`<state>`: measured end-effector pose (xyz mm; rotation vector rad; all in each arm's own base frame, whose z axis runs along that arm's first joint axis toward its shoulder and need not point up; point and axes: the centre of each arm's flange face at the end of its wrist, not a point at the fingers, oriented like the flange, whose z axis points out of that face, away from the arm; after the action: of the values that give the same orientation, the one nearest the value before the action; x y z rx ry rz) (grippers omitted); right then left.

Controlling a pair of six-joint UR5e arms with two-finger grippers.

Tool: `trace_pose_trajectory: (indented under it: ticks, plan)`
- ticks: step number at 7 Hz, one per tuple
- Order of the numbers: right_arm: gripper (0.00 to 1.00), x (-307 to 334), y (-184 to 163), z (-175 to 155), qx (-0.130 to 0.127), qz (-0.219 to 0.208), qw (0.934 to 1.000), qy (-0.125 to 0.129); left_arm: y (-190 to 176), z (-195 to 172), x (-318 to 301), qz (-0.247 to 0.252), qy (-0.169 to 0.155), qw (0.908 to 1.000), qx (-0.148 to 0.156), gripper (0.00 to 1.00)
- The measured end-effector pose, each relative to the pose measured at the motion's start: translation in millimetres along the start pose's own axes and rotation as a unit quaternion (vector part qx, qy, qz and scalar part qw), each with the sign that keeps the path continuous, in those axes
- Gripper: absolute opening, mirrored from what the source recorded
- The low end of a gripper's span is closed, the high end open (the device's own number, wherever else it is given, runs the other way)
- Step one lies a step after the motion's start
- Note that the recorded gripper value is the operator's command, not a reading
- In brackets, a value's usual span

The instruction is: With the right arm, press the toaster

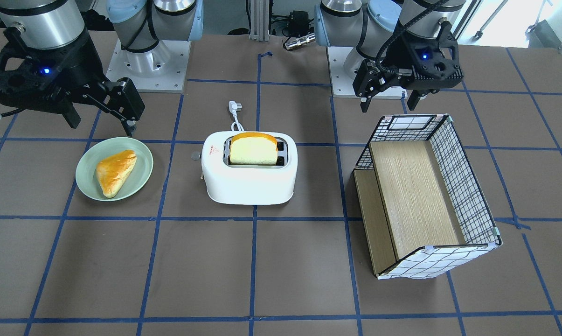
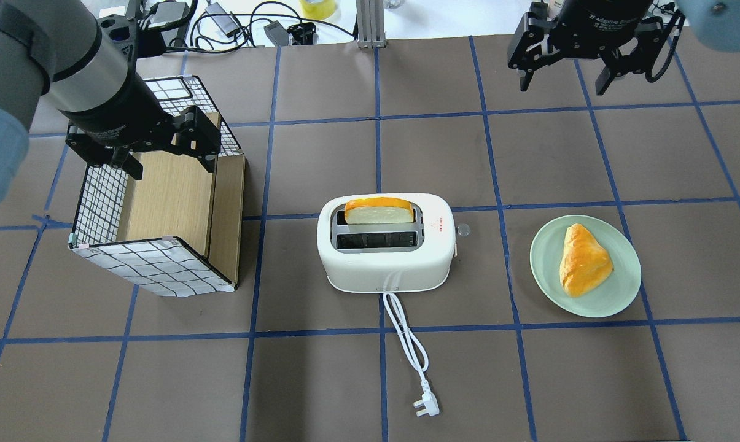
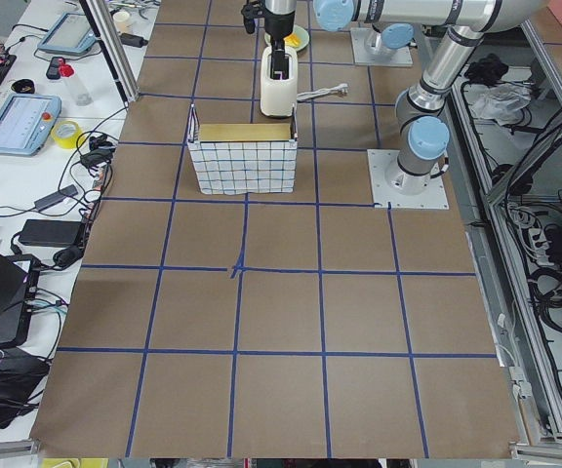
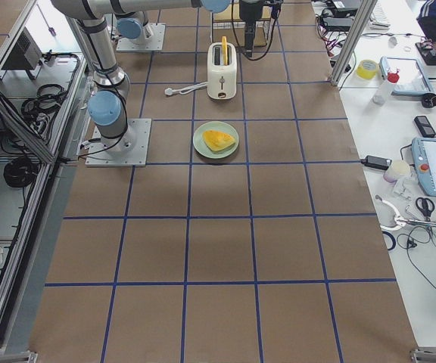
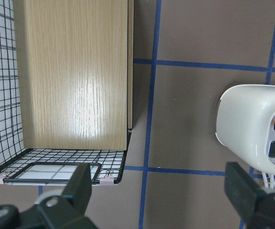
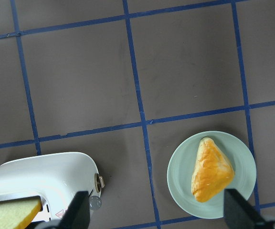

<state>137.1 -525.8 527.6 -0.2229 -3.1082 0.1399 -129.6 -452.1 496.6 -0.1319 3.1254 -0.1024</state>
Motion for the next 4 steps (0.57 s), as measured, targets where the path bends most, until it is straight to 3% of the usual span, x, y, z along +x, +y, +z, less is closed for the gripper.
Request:
trace_pose_trajectory:
  ticks: [4]
  plan:
    - [0.98, -0.9, 0.2, 0.9, -0.001, 0.0, 1.0, 0.0, 0.0, 0.0, 0.0, 0.0, 0.0, 1.0, 0.0, 1.0]
